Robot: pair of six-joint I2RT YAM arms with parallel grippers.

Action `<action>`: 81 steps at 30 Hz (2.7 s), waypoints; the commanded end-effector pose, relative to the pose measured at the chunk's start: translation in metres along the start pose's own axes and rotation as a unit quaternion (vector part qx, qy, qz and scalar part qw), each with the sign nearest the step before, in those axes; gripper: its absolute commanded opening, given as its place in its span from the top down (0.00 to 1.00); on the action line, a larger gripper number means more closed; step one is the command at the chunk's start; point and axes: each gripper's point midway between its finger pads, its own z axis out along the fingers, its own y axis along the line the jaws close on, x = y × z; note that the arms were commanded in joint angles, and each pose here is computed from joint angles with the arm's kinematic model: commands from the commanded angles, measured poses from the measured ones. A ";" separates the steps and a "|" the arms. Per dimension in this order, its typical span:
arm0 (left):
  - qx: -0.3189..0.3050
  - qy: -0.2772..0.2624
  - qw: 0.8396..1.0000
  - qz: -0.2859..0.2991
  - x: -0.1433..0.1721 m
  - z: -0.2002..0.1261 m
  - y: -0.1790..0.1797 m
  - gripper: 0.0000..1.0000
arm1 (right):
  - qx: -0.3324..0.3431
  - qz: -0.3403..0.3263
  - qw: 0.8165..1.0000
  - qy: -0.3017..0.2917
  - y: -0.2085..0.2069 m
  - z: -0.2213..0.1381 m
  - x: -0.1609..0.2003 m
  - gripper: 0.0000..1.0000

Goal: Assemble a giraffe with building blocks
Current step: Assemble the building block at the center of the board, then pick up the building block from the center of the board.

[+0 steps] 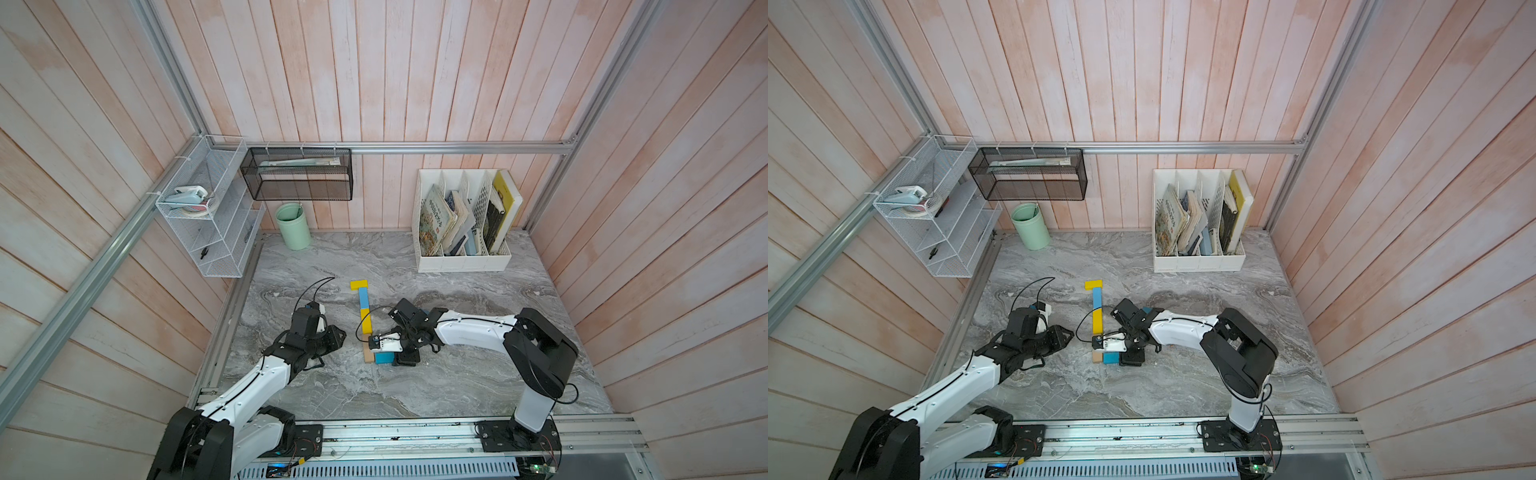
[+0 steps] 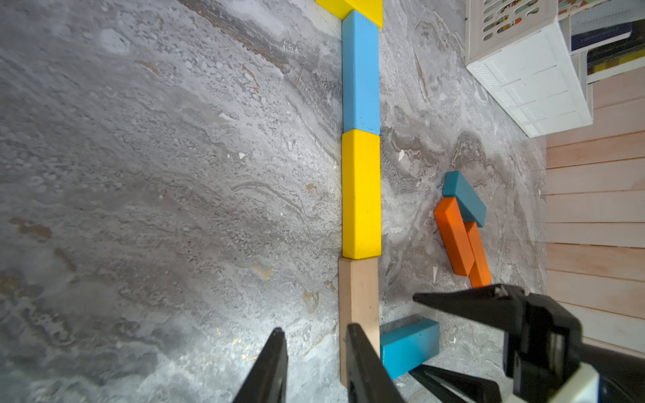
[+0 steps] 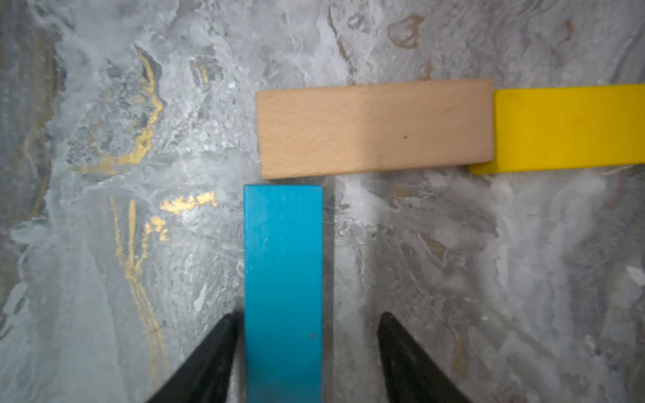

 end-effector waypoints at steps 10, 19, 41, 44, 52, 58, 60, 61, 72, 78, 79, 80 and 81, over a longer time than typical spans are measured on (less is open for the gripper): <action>0.006 -0.009 1.000 0.011 -0.008 -0.004 -0.007 0.67 | 0.035 0.033 0.997 0.060 0.002 -0.019 0.032 0.02; 0.013 -0.010 1.000 0.002 -0.006 -0.002 -0.004 0.67 | 0.299 0.380 0.863 -0.145 -0.075 -0.175 0.010 0.02; 0.026 -0.004 1.000 0.000 0.000 -0.002 -0.006 0.67 | 0.197 0.488 0.847 0.073 -0.132 -0.065 0.106 0.39; 0.025 -0.005 1.000 0.002 0.000 -0.001 -0.004 0.67 | 0.167 0.490 0.851 0.087 -0.127 -0.056 0.105 0.39; 0.027 -0.003 1.000 0.002 0.000 -0.001 -0.006 0.67 | 0.171 0.517 0.834 0.090 -0.104 -0.064 0.113 0.48; 0.029 -0.003 1.000 0.004 -0.002 -0.001 -0.008 0.67 | 0.155 0.519 0.834 0.103 -0.065 -0.065 0.124 0.48; 0.031 -0.004 1.000 0.003 -0.003 -0.002 -0.009 0.67 | 0.152 0.518 0.835 0.104 -0.054 -0.063 0.126 0.48; 0.031 -0.004 1.000 0.003 -0.003 -0.002 -0.010 0.67 | 0.149 0.520 0.835 0.103 -0.051 -0.063 0.127 0.48; 0.031 -0.005 1.000 0.004 -0.006 -0.004 -0.012 0.67 | 0.166 0.531 0.822 0.122 -0.047 -0.055 0.140 0.48; 0.029 -0.004 1.000 0.005 -0.005 -0.004 -0.011 0.67 | 0.164 0.531 0.823 0.118 -0.051 -0.053 0.139 0.96; 0.029 -0.003 1.000 0.005 -0.004 -0.004 -0.011 0.67 | 0.162 0.532 0.823 0.118 -0.050 -0.053 0.139 0.98; 0.029 -0.003 1.000 0.005 -0.004 -0.004 -0.011 0.67 | 0.163 0.532 0.823 0.114 -0.050 -0.055 0.138 0.99; 0.028 -0.004 1.000 0.005 -0.004 -0.004 -0.011 0.67 | 0.164 0.534 0.822 0.111 -0.049 -0.058 0.137 0.99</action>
